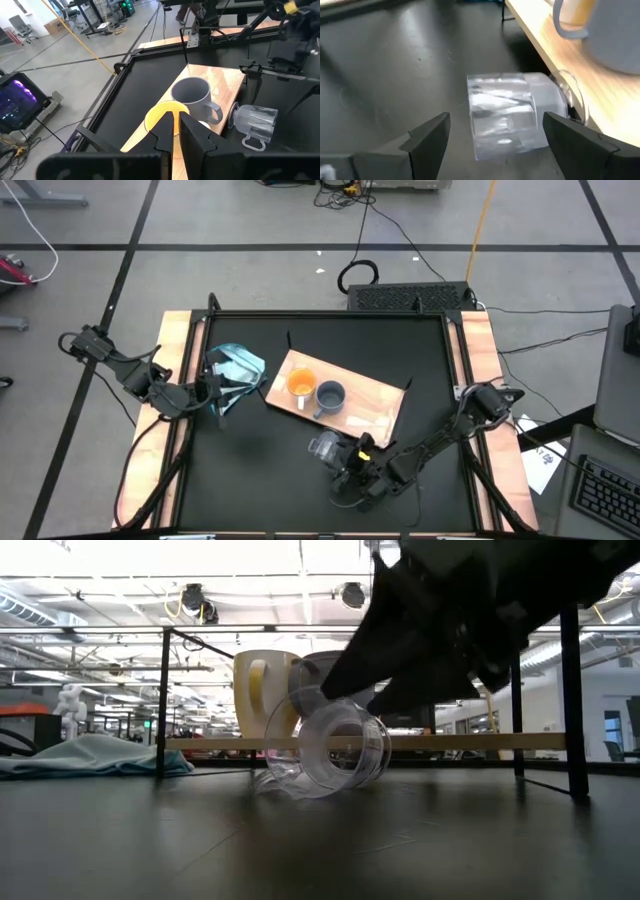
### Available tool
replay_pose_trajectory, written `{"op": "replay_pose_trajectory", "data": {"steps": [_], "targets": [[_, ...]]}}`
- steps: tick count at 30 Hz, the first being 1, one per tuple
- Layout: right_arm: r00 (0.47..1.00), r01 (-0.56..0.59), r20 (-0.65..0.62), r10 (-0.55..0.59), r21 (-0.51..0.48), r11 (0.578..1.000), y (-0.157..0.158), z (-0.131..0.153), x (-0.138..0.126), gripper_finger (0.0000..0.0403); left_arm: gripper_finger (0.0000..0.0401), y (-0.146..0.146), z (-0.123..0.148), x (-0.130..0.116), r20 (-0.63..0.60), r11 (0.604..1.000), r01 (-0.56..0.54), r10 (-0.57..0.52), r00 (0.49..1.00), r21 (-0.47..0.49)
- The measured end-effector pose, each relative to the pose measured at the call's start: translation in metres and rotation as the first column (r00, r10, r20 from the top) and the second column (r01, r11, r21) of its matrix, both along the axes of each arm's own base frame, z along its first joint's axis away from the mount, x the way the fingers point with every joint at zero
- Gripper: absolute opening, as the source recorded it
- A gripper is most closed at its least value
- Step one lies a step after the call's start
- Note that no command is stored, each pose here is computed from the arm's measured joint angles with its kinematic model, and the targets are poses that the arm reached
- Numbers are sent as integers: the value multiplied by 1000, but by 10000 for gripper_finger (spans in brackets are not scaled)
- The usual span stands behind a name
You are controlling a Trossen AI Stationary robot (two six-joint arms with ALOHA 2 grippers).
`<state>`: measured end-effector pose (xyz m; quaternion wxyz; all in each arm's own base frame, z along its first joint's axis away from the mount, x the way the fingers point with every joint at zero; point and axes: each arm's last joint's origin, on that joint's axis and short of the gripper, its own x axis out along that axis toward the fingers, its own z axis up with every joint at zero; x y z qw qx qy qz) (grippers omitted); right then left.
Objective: Stack small to large cups/mugs on shelf
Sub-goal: Put the transparent cup on the shelf
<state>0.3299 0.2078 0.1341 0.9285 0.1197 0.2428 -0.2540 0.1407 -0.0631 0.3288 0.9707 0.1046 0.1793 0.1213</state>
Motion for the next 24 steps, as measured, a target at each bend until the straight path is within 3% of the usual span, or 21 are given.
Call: {"op": "replay_pose_trajectory", "data": {"steps": [7, 24], "targets": [[999, 29, -29, -28, 48, 998, -10, -11, 7, 311, 31, 0, 0, 0, 0, 1000, 4, -4, 1000, -3], [996, 92, -15, -91, 40, 995, -20, -12, 11, 311, 31, -2, -1, 0, -14, 998, 57, -58, 998, -29]]}}
